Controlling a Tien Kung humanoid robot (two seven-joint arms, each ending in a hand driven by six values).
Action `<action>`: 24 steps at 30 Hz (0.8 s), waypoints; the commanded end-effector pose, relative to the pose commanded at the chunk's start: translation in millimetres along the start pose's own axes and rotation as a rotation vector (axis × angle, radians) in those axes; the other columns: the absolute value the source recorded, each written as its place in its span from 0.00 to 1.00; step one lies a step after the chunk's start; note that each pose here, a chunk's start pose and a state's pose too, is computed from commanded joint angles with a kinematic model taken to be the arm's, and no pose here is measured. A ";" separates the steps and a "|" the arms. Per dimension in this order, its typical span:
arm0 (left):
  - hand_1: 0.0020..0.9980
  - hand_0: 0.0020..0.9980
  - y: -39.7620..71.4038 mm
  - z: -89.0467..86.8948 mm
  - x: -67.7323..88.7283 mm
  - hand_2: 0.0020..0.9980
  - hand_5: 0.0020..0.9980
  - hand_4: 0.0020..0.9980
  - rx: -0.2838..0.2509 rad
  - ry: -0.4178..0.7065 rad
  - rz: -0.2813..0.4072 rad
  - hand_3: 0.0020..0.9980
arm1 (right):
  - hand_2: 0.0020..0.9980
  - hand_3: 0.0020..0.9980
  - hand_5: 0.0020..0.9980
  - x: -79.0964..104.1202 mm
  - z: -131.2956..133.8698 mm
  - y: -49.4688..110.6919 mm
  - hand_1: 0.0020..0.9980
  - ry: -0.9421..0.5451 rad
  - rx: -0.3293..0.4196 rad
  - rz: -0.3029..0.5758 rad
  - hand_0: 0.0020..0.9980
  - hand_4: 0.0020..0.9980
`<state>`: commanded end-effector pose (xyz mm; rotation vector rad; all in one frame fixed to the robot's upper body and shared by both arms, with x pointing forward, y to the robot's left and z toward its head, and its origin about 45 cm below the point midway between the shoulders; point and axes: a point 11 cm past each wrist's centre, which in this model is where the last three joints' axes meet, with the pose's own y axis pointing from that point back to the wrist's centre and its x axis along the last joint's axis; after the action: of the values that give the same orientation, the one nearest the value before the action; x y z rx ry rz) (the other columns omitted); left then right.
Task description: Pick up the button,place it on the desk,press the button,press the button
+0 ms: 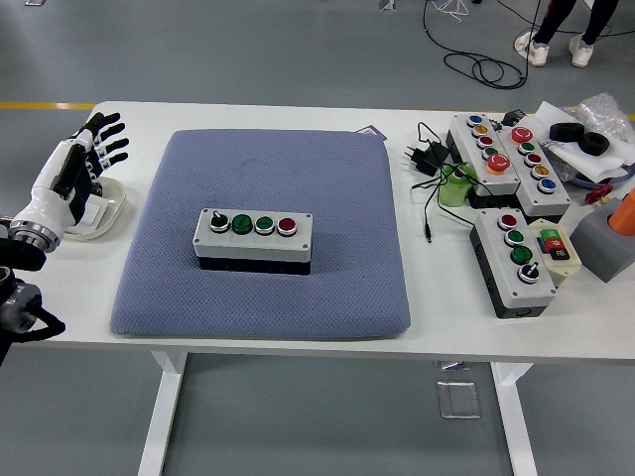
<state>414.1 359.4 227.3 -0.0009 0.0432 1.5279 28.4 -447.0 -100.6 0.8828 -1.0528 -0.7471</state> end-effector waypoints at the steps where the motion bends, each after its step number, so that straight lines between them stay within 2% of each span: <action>1: 0.84 0.80 0.2 -0.5 0.8 0.89 1.00 0.62 0.004 0.039 0.002 0.90 | 0.61 0.56 0.23 -0.1 0.2 0.0 0.45 0.000 0.000 0.000 0.64 0.31; 6: 0.83 0.79 0.5 0.8 5.1 0.89 1.00 0.63 0.005 0.210 0.010 0.90 | 0.61 0.56 0.23 0.0 2.1 -0.4 0.46 0.003 -0.004 0.001 0.64 0.31; 24: 0.83 0.79 -3.3 8.2 4.9 0.88 1.00 0.63 -0.010 0.200 -0.018 0.91 | 0.61 0.57 0.23 0.9 -1.3 0.1 0.46 -0.003 0.006 0.000 0.64 0.31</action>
<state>417.8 364.4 235.3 -0.1615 0.1940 1.5060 30.0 -447.5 -100.4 0.8864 -1.0585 -0.7460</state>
